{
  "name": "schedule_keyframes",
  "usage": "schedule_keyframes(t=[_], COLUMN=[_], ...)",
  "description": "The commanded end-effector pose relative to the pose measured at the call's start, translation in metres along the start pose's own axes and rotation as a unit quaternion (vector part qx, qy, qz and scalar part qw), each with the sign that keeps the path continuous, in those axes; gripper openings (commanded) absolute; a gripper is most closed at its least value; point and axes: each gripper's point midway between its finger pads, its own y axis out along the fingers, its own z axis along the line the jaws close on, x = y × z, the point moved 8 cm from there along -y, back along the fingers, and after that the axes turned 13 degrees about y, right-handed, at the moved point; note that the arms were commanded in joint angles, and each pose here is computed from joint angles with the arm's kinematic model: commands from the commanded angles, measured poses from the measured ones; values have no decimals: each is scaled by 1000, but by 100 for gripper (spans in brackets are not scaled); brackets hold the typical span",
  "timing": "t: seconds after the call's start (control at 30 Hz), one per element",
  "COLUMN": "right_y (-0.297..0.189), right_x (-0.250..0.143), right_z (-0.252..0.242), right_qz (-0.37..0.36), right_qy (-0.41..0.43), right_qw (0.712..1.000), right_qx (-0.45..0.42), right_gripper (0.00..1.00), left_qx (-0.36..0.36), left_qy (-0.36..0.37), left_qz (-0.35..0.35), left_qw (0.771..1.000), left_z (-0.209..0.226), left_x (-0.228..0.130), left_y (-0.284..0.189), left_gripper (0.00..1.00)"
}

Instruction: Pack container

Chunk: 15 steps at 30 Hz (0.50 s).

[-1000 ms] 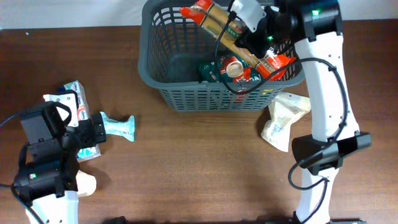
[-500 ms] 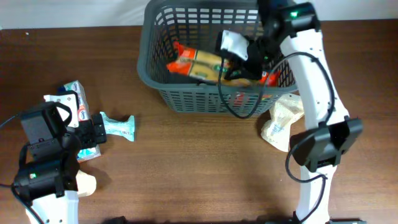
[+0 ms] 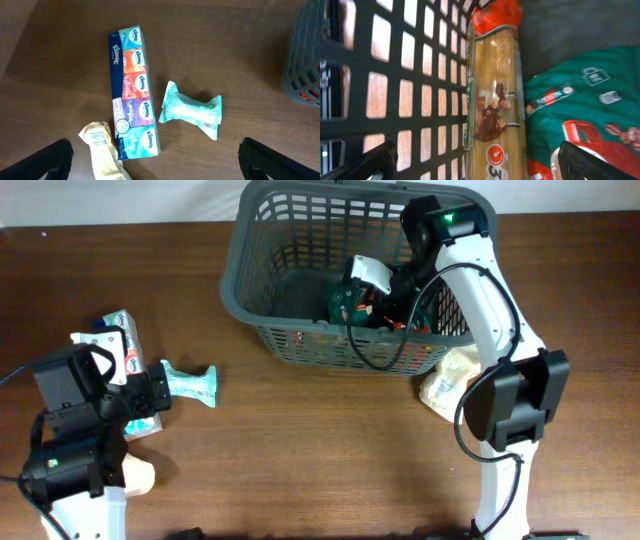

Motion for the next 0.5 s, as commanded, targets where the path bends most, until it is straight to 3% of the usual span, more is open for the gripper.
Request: schedule_keyframes(t=[0.0, 0.07, 0.13, 0.17, 0.27, 0.3, 0.4, 0.47], right_y=[-49, -90, -149, -187, -247, -265, -283, -291], right_x=[30, 48, 59, 56, 23, -2, -65, -83], right_z=[19, 26, 32, 35, 33, 28, 19, 13], right_qz=[-61, -119, -204, -256, -324, -334, -302, -300], right_qy=[-3, 30, 114, 178, 303, 384, 533, 566], right_qw=[996, 986, 952, 914, 825, 772, 667, 637], right_qx=[-58, -110, -199, -258, -350, -381, -424, -427], right_gripper=[99, 99, 99, 99, 99, 99, 99, 99], left_qx=[-6, -6, -7, -7, -7, -9, -14, -17], left_qy=[7, 7, 7, 7, 7, 7, 7, 7], left_qz=[-1, 0, 1, 1, 1, 0, -2, -3], left_qw=[1000, 1000, 1000, 1000, 1000, 1000, 1000, 1000], left_z=[-1, -1, -1, -1, -1, -2, -3, -3], left_x=[-1, -2, -2, -2, -2, -2, -1, -1], left_y=[0, 0, 0, 0, 0, 0, 0, 0], left_gripper=[99, 99, 99, 99, 99, 99, 99, 99])
